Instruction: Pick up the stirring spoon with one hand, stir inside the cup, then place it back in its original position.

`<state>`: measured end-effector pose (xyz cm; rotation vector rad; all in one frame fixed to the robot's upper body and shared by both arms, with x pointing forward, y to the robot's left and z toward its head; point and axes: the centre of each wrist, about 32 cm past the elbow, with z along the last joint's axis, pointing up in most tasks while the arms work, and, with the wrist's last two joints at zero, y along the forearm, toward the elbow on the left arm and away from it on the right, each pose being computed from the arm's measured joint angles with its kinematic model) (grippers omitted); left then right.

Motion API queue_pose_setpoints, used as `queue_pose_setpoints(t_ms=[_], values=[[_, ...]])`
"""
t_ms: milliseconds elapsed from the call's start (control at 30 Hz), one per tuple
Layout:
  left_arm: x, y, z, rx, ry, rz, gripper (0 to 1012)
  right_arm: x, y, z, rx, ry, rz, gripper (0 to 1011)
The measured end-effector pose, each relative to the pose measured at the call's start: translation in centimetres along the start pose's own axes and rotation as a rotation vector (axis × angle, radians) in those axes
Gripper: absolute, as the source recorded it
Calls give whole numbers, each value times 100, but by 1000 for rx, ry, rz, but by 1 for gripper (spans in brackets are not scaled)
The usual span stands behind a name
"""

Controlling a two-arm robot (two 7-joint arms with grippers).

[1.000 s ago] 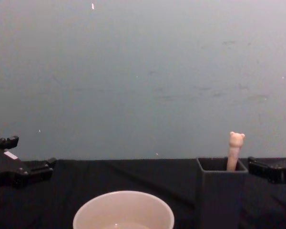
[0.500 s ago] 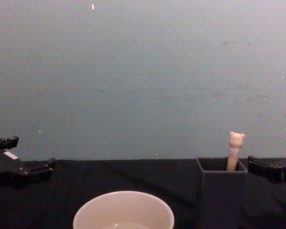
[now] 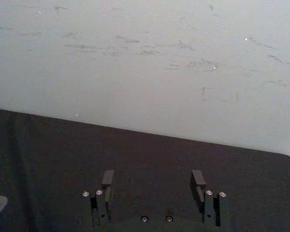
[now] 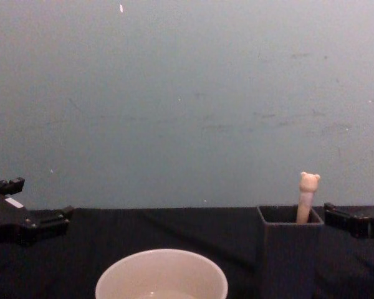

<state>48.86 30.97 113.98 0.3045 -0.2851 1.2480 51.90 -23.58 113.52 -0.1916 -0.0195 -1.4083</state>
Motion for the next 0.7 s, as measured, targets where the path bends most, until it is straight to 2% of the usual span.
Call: queue_pose_setpoints(t_ms=[700], values=[[0,0,0,0,0,0,1001,0,0,0,0,0,0,1002]])
